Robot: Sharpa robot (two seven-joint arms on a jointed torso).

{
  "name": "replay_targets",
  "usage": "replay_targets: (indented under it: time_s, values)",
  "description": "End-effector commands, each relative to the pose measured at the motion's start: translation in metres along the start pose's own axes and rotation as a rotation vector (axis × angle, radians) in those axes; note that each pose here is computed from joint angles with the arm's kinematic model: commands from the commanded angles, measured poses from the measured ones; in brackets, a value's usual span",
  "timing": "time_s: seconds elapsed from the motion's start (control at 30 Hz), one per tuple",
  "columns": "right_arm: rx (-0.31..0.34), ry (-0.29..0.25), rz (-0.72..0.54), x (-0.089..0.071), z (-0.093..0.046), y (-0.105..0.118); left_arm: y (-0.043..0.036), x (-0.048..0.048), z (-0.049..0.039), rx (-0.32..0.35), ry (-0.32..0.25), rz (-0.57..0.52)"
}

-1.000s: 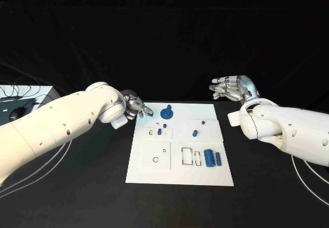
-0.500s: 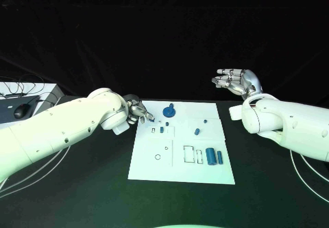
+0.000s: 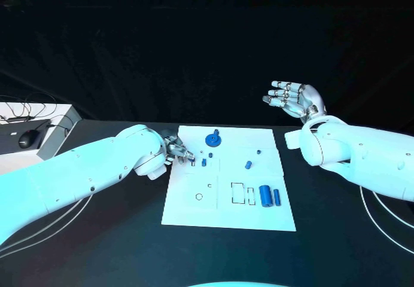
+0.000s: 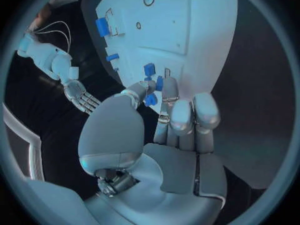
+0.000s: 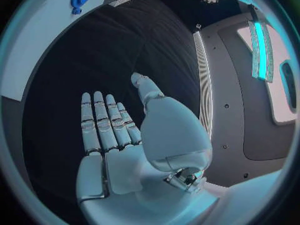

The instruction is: Assemble the parts on the task board

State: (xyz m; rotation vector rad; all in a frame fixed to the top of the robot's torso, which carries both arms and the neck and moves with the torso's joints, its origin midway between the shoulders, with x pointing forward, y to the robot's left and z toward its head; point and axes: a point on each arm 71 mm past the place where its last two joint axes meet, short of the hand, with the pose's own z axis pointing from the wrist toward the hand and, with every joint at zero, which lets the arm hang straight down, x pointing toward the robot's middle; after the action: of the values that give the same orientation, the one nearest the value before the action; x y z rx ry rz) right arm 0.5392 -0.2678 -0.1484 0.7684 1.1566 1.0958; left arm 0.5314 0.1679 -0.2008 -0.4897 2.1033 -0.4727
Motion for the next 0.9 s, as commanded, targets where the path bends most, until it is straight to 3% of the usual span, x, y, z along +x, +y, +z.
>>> replay_targets:
  time_s: [0.03,0.5,0.9]
  values:
    - [-0.052,-0.001,-0.023,0.0,0.001,0.003,-0.0012,0.0014,0.001,0.0,-0.022,0.008]
    - [-0.052,0.006,-0.02,0.002,0.001,0.004,0.0012,0.0117,0.0075,-0.018,0.004,0.033]
    - [-0.046,0.01,-0.017,0.002,0.0,0.004,0.0025,0.0135,0.0075,-0.024,0.02,0.066]
